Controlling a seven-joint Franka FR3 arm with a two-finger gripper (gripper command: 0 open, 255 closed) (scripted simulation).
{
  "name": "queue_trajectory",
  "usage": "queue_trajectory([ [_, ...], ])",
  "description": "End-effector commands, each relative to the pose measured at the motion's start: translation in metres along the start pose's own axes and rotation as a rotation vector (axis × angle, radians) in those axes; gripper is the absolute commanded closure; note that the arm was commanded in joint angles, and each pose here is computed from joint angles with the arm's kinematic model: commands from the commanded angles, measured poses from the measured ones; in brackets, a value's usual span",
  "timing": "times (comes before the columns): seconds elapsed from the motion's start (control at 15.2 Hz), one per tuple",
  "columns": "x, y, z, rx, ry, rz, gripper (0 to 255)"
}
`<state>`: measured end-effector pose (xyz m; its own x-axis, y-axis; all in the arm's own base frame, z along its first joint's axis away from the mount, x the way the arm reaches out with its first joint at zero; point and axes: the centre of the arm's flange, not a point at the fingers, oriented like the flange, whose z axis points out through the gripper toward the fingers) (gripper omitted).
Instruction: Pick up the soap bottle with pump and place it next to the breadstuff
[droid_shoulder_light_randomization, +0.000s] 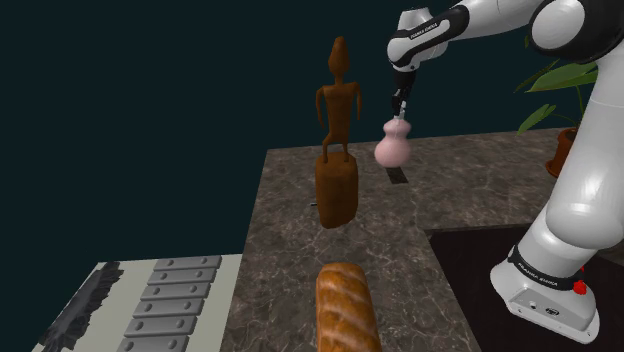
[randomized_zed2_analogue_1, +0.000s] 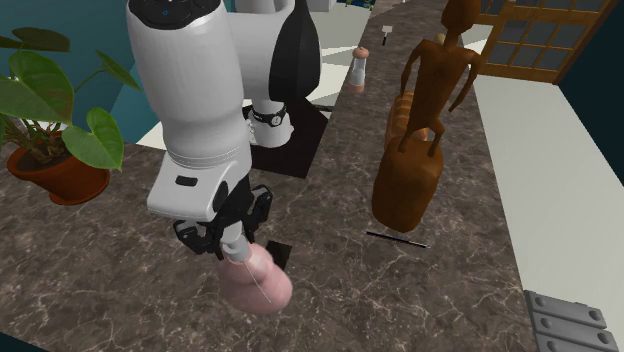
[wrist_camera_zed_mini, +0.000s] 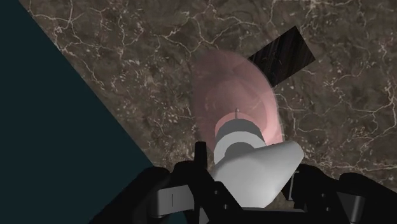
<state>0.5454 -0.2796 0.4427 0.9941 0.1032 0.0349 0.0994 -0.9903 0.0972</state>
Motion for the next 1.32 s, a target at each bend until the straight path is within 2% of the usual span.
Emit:
queue_trajectory([
  [0.0, 0.0, 0.0, 0.0, 0.0, 0.0, 0.0, 255],
  [0.46, 0.0, 0.0, 0.0, 0.0, 0.0, 0.0, 255],
  [1.25, 0.002, 0.006, -0.063, 0.0, 0.0, 0.0, 255],
])
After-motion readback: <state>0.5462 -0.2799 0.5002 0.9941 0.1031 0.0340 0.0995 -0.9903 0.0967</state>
